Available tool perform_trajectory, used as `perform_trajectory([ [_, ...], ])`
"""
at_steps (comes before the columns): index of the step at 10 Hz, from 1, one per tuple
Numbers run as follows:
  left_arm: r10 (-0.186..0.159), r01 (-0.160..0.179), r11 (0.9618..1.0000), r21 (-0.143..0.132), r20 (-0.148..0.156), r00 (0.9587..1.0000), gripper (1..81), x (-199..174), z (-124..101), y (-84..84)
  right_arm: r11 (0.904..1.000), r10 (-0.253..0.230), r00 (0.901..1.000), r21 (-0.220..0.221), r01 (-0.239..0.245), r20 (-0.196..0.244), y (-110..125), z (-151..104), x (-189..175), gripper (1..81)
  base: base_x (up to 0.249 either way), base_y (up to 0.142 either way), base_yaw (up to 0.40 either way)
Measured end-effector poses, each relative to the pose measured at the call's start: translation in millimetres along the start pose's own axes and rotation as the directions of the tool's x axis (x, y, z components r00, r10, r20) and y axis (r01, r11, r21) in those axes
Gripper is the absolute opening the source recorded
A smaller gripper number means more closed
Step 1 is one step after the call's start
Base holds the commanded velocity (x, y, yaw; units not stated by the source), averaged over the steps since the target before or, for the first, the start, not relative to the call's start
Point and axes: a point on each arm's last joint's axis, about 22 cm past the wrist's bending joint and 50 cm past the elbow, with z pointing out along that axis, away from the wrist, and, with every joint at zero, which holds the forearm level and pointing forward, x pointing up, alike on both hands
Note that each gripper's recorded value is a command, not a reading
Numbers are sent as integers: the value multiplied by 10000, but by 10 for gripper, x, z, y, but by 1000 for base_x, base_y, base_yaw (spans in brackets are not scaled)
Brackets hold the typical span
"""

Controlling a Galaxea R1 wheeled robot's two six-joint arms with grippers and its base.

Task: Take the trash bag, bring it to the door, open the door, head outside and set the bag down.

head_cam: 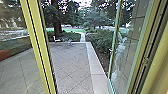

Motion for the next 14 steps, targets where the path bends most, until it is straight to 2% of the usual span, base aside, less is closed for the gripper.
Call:
perform_trajectory([
  [5,-3,3,10000,-23,-3,10000,10,0,6,20,9999,-3,10000,-155,3,11,77,-11,-8,811,0,-123,0],
  [7,1,-1,10000,-26,1,10000,10,0,6,21,10000,-53,10000,-59,53,8,-18,14,-3,811,0,-118,0],
  [9,8,-8,10000,-63,-4,10000,10,2,15,51,10000,-61,10000,-76,61,9,-7,12,-4,811,0,-94,0],
  [14,13,-13,10000,-51,-3,10000,10,4,12,42,9999,-75,10000,-107,75,27,14,9,-19,811,0,-14,0],
])
